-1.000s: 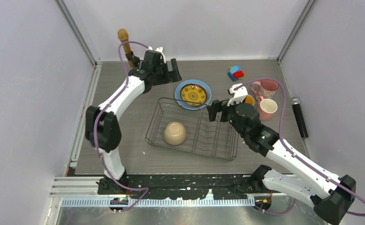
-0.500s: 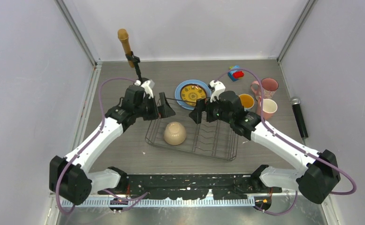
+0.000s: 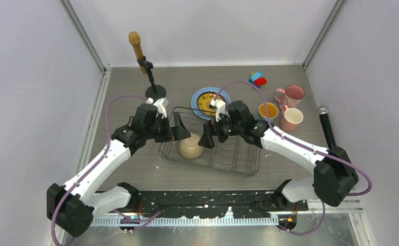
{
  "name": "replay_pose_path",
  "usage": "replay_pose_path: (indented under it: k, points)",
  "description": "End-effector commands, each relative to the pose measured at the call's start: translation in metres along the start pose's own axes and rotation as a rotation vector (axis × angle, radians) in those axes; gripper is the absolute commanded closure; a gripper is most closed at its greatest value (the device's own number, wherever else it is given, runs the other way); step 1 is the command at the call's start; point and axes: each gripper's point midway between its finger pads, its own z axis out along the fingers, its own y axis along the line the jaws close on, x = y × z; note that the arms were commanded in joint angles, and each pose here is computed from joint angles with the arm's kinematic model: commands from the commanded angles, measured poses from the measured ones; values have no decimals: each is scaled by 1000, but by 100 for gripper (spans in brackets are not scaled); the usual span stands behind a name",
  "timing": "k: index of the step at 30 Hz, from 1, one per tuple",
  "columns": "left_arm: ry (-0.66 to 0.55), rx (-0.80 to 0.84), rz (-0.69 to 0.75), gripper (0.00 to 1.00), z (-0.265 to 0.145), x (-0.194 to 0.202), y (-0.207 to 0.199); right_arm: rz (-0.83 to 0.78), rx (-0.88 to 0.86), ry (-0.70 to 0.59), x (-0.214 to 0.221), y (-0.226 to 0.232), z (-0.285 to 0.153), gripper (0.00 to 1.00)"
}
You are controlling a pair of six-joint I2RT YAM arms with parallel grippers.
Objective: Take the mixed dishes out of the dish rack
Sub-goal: Place the plate at the center of the board, then adjust the bowl in the dish rack.
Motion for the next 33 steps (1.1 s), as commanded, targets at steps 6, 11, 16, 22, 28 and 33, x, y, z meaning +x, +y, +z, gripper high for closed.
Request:
replay_pose_path:
  k: [6, 11, 16, 22, 28, 33]
  points:
    - [-324, -260, -30, 0, -65, -33, 38, -434, -33, -29, -18, 14, 21, 0]
    - [-388, -355, -31, 0, -92, -29, 57, -561, -34, 92, -5, 18, 50, 0]
    - [-439, -405, -35, 1, -107, -23, 71, -598, 64, 131, -17, 18, 69, 0]
    - [-477, -444, -34, 0, -118, -18, 82, -604, 175, 162, -22, 16, 87, 0]
    - [-520, -461, -37, 0, -127, -20, 86, -584, 284, 224, -10, 7, 92, 0]
    - [-535, -458, -38, 0, -127, -22, 86, -546, 326, 260, 0, 0, 90, 0]
